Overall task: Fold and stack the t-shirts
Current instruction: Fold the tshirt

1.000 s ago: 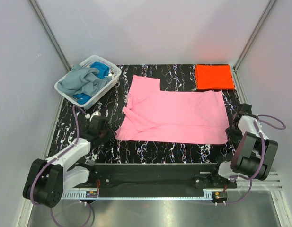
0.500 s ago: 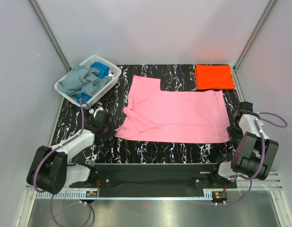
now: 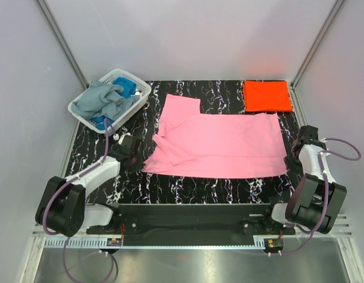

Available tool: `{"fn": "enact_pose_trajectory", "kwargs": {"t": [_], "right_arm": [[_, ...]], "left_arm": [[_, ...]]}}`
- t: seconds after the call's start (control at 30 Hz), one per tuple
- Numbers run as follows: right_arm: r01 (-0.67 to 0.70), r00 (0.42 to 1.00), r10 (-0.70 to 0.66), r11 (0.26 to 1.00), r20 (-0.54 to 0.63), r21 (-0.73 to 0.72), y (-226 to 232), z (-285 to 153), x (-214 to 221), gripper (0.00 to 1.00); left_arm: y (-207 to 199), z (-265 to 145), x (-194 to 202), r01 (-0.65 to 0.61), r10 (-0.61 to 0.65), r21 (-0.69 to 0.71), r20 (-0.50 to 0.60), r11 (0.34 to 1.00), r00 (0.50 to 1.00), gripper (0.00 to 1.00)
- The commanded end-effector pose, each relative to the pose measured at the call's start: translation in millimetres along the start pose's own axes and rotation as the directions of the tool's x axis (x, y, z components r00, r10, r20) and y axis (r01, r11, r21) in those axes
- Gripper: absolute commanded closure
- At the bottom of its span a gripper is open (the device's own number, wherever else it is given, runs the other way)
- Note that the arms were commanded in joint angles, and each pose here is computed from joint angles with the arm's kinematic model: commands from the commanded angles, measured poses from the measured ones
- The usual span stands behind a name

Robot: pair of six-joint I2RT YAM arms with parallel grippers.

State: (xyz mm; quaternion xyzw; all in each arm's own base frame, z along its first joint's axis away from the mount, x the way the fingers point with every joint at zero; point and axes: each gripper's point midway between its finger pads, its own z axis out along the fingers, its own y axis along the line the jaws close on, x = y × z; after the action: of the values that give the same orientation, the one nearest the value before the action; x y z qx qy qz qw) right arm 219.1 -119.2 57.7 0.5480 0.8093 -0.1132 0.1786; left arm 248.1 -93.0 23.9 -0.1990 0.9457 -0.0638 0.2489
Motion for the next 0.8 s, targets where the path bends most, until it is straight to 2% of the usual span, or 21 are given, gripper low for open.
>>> {"fn": "enact_pose_trajectory", "kwargs": {"t": [0.0, 0.13, 0.2, 0.23, 0.3, 0.43, 0.47, 0.5, 0.57, 0.63, 0.67, 0.7, 0.77], "right_arm": [[-0.001, 1.0, 0.001, 1.0, -0.01, -0.005, -1.9, -3.2, 0.7, 0.96], [0.018, 0.998, -0.021, 0.998, -0.059, -0.054, 6.4, -9.2, 6.9, 0.72], [0.018, 0.999, -0.021, 0.996, -0.032, -0.085, 9.8, -18.3, 0.4, 0.68], [0.022, 1.0, -0.023, 0.995, -0.009, -0.098, 11.5, -23.2, -5.3, 0.67], [0.025, 0.999, -0.017, 0.988, 0.049, -0.152, 18.7, -36.8, -18.4, 0.65], [0.154, 0.985, -0.111, 0.911, 0.132, -0.383, 67.2, -76.6, -25.4, 0.66], [0.186, 0.978, -0.124, 0.886, 0.17, -0.425, 81.7, -86.8, -25.9, 0.66], [0.27, 0.96, -0.192, 0.829, 0.205, -0.489, 106.3, -104.9, -9.1, 0.65], [0.359, 0.932, -0.25, 0.739, 0.263, -0.57, 140.3, -130.9, 0.2, 0.6], [0.43, 0.901, -0.349, 0.631, 0.258, -0.645, 175.2, -147.5, 25.1, 0.58], [0.432, 0.899, -0.36, 0.623, 0.251, -0.653, 183.6, -147.9, 27.5, 0.58], [0.433, 0.893, -0.394, 0.624, 0.217, -0.65, 193.2, -136.2, 34.8, 0.57], [0.446, 0.872, -0.444, 0.55, 0.205, -0.706, 214.9, -143.8, 50.4, 0.57]], "left_arm": [[10.5, -5.3, -3.0, -0.001, 0.002, -0.053, 0.022, 0.999, 1.0, 0.88], [-1.3, -23.3, -27.4, -0.021, 0.023, -0.03, 0.081, 0.999, 0.996, 0.63], [-11.5, -38.4, -46.2, -0.057, 0.055, 0.007, 0.14, 0.998, 0.989, 0.5], [-25.4, -50.0, -65.3, -0.067, 0.056, 0.05, 0.186, 0.997, 0.981, 0.47], [-43.8, -59.1, -80.2, -0.12, 0.095, 0.118, 0.203, 0.986, 0.975, 0.42], [-86.8, -67.0, -100.4, -0.146, 0.082, 0.371, 0.182, 0.917, 0.98, 0.39], [-103.9, -70.8, -105.4, -0.16, 0.086, 0.452, 0.179, 0.878, 0.98, 0.39], [-110.7, -72.4, -109.1, -0.171, 0.094, 0.478, 0.18, 0.862, 0.979, 0.38], [-123.0, -74.3, -127.2, -0.213, 0.136, 0.476, 0.19, 0.853, 0.972, 0.37], [-127.9, -71.6, -140.6, -0.236, 0.16, 0.452, 0.2, 0.86, 0.967, 0.37], [-126.1, -60.1, -144.6, -0.24, 0.172, 0.42, 0.192, 0.875, 0.966, 0.37], [-134.8, -65.4, -157.9, -0.251, 0.171, 0.427, 0.218, 0.868, 0.961, 0.37], [-147.1, -65.0, -162.1, -0.255, 0.171, 0.466, 0.217, 0.847, 0.961, 0.38]]}}
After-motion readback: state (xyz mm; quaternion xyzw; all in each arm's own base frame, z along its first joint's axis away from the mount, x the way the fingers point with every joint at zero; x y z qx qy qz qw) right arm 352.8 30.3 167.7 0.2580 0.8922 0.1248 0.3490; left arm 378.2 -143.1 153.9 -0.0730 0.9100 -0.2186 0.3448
